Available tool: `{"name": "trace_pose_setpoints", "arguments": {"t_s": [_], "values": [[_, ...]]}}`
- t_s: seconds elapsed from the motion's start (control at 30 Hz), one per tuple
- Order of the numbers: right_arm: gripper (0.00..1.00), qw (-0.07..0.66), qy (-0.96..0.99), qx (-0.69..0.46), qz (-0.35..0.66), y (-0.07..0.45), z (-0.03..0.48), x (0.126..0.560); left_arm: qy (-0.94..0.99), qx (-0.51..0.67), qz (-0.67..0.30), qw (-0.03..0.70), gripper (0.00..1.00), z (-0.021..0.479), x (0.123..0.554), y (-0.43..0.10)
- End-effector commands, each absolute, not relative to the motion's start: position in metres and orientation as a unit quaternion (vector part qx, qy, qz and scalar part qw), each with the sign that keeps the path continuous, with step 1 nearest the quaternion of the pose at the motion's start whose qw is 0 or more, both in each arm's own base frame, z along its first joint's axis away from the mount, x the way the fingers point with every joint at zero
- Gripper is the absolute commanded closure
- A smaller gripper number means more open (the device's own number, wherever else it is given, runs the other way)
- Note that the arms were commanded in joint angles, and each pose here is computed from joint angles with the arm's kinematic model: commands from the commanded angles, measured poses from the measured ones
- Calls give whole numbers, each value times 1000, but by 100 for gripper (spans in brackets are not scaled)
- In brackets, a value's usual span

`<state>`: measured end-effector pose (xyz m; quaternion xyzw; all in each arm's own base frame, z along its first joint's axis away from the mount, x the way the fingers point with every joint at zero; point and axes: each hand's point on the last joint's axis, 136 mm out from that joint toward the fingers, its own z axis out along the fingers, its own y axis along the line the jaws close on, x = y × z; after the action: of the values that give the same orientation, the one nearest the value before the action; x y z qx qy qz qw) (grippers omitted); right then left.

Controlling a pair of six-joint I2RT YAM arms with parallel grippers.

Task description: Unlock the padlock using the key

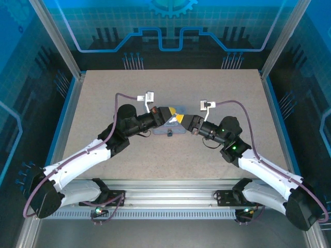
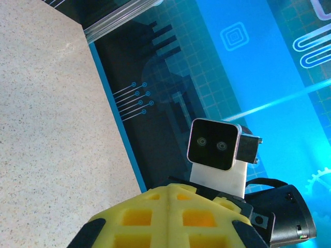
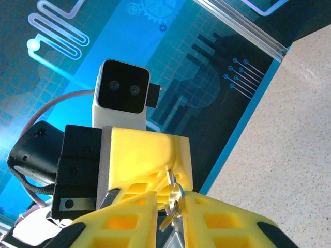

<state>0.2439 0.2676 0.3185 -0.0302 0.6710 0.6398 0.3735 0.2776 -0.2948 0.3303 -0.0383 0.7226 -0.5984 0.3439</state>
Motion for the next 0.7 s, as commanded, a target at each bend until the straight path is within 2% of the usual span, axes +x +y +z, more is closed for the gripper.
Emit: {"name": "trace_pose_setpoints", "arguments": {"t_s": [0.0, 0.3, 0.67], "values": [[83, 399, 643, -42, 652, 268, 345, 242, 710, -45, -607, 354, 100, 337, 276, -290], [100, 402, 650, -48, 643, 268, 341, 241, 711, -39, -608, 351, 100, 337, 274, -291], [100, 410, 657, -50, 631, 261, 343, 241, 713, -33, -609, 345, 100, 334, 272, -293]]}}
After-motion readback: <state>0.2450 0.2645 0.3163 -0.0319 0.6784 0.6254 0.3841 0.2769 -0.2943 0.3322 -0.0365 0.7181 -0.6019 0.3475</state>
